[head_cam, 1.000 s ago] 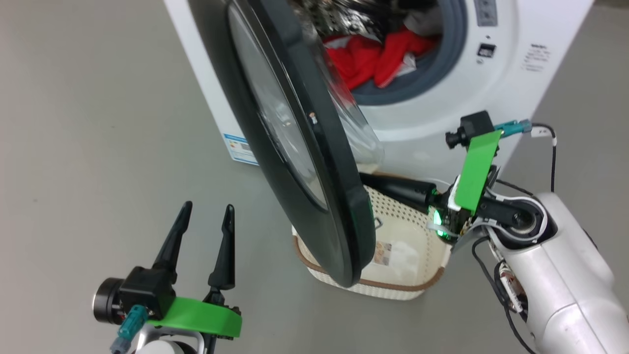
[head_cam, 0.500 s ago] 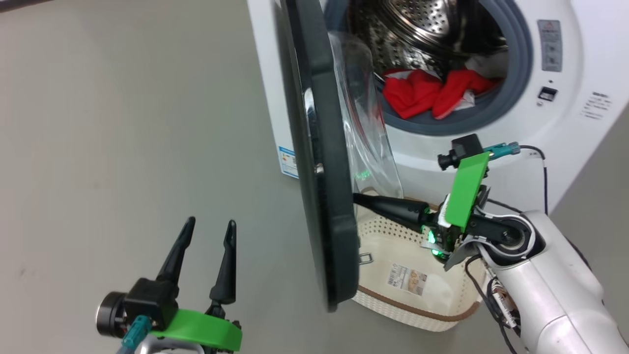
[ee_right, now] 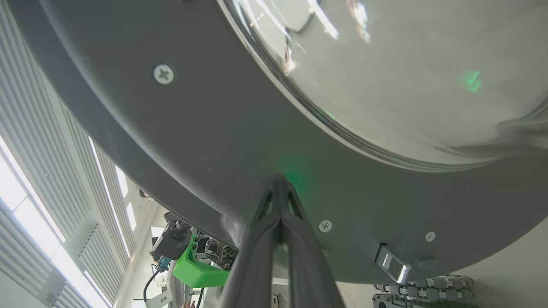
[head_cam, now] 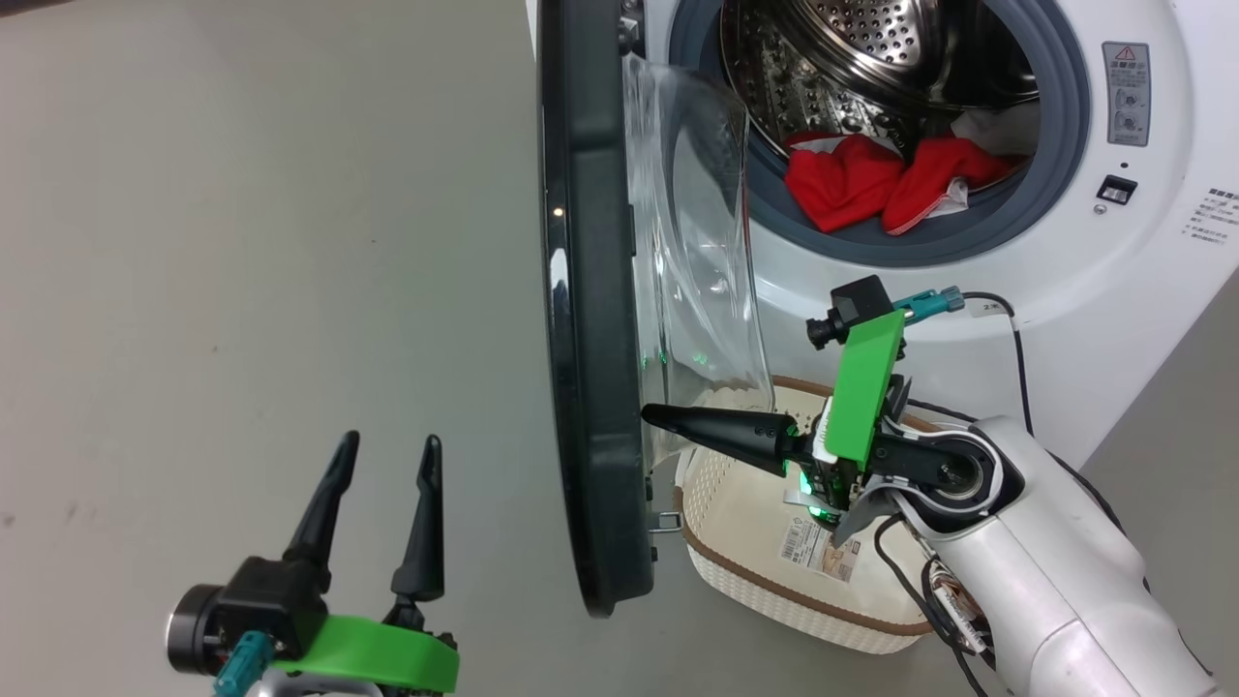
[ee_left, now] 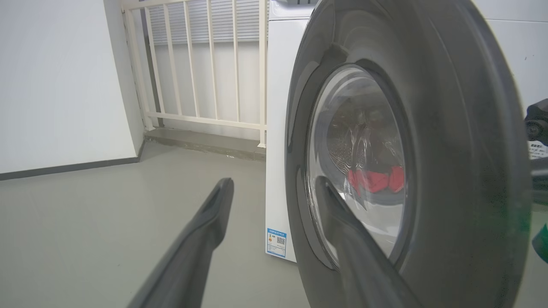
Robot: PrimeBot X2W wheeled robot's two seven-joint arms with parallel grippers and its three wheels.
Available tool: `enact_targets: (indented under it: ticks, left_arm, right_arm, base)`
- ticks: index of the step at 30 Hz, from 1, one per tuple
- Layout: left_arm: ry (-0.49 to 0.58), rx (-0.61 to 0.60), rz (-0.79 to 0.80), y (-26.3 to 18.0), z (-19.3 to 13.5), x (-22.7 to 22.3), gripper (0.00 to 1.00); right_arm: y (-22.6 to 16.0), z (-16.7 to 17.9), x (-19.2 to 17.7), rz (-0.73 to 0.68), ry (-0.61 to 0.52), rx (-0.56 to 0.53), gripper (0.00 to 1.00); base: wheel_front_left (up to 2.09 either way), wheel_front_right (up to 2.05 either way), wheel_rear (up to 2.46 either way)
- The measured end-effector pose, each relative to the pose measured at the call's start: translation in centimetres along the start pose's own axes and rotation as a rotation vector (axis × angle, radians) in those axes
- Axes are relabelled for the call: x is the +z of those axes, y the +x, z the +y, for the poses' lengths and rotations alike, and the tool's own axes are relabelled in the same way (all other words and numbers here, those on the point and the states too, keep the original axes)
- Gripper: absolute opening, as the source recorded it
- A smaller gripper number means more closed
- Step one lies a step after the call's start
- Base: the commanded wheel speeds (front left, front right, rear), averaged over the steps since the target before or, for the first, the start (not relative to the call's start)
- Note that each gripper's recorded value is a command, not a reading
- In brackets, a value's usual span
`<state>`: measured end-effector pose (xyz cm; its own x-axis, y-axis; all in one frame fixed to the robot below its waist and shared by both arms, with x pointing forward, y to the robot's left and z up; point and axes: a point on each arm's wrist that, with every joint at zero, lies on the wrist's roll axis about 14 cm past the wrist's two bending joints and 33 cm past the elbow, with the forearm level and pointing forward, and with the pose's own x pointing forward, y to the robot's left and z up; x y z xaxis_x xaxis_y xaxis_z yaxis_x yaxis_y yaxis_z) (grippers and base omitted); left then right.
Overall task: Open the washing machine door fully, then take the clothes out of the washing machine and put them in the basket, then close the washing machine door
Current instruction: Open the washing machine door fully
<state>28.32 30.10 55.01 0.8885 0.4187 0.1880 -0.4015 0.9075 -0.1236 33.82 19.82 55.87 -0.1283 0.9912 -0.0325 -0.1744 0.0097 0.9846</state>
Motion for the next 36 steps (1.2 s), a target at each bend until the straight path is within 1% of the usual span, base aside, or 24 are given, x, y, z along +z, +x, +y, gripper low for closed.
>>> enact_targets:
  ticks: [6, 12, 18, 19, 20, 21, 22, 23, 24, 26, 28, 29, 31, 32, 34, 36]
  left_arm:
    - [-0.006, 0.022, -0.001, 0.0, 0.5, 0.1, 1.0]
    - [-0.013, 0.025, 0.006, 0.0, 0.5, -0.2, 1.0]
    - [-0.016, 0.022, 0.012, -0.1, 0.4, -0.4, 1.0]
    - [-0.017, 0.021, 0.012, -0.1, 0.4, -0.4, 1.0]
    - [-0.017, 0.021, 0.012, -0.1, 0.4, -0.4, 1.0]
    - [-0.018, 0.02, 0.012, -0.1, 0.4, -0.4, 1.0]
    - [-0.019, 0.02, 0.011, -0.1, 0.4, -0.4, 1.0]
    - [-0.02, 0.019, 0.011, -0.1, 0.3, -0.4, 1.0]
    - [-0.02, 0.018, 0.011, -0.1, 0.3, -0.4, 1.0]
    - [-0.022, 0.016, 0.012, -0.1, 0.3, -0.4, 1.0]
    - [-0.023, 0.014, 0.011, -0.1, 0.2, -0.4, 1.0]
    - [-0.024, 0.012, 0.011, -0.1, 0.2, -0.4, 1.0]
    - [-0.025, 0.012, 0.011, -0.1, 0.2, -0.4, 1.0]
    - [-0.026, 0.011, 0.012, -0.2, 0.2, -0.5, 1.0]
    - [-0.029, 0.008, 0.009, -0.2, 0.1, -0.4, 1.0]
    - [-0.031, 0.004, 0.005, -0.2, 0.0, -0.2, 1.0]
  right_arm:
    - [0.6, -0.1, -0.3, 0.023, 0.013, 0.003, 0.0]
    - [0.7, -0.8, -0.3, 0.006, 0.022, -0.02, 0.0]
    - [0.6, -0.5, 0.5, -0.05, -0.026, -0.035, 0.0]
    - [0.5, -0.3, 0.7, -0.063, -0.042, -0.037, 0.05]
    - [0.5, -0.1, 1.0, -0.082, -0.059, -0.039, 0.2]
    - [0.3, 0.0, 1.2, -0.095, -0.079, -0.044, 0.38]
    - [0.2, 0.0, 1.5, -0.108, -0.103, -0.054, 0.5]
    - [0.0, 0.1, 1.7, -0.125, -0.128, -0.061, 0.76]
    - [-0.2, 0.3, 2.1, -0.146, -0.152, -0.068, 0.84]
    - [-1.0, 0.0, 2.8, -0.195, -0.214, -0.098, 0.95]
    - [-1.8, -0.6, 3.4, -0.242, -0.27, -0.139, 0.98]
    - [-2.3, -1.0, 3.8, -0.276, -0.306, -0.165, 0.99]
    - [-3.4, -1.8, 4.7, -0.339, -0.418, -0.231, 0.98]
    - [-3.9, -2.2, 5.0, -0.366, -0.474, -0.263, 1.0]
    - [-4.9, -2.6, 5.9, -0.437, -0.581, -0.311, 1.0]
    - [-5.6, -2.7, 6.4, -0.494, -0.665, -0.335, 1.0]
  base:
    - [0.0, 0.0, 0.0]
    - [0.0, 0.0, 0.0]
    - [0.0, 0.0, 0.0]
    - [0.0, 0.0, 0.0]
    - [0.0, 0.0, 0.0]
    - [0.0, 0.0, 0.0]
    - [0.0, 0.0, 0.0]
    - [0.0, 0.0, 0.0]
    - [0.0, 0.0, 0.0]
    - [0.0, 0.0, 0.0]
    - [0.0, 0.0, 0.0]
    - [0.0, 0.0, 0.0]
    - [0.0, 0.0, 0.0]
    - [0.0, 0.0, 0.0]
    - [0.0, 0.0, 0.0]
    - [0.0, 0.0, 0.0]
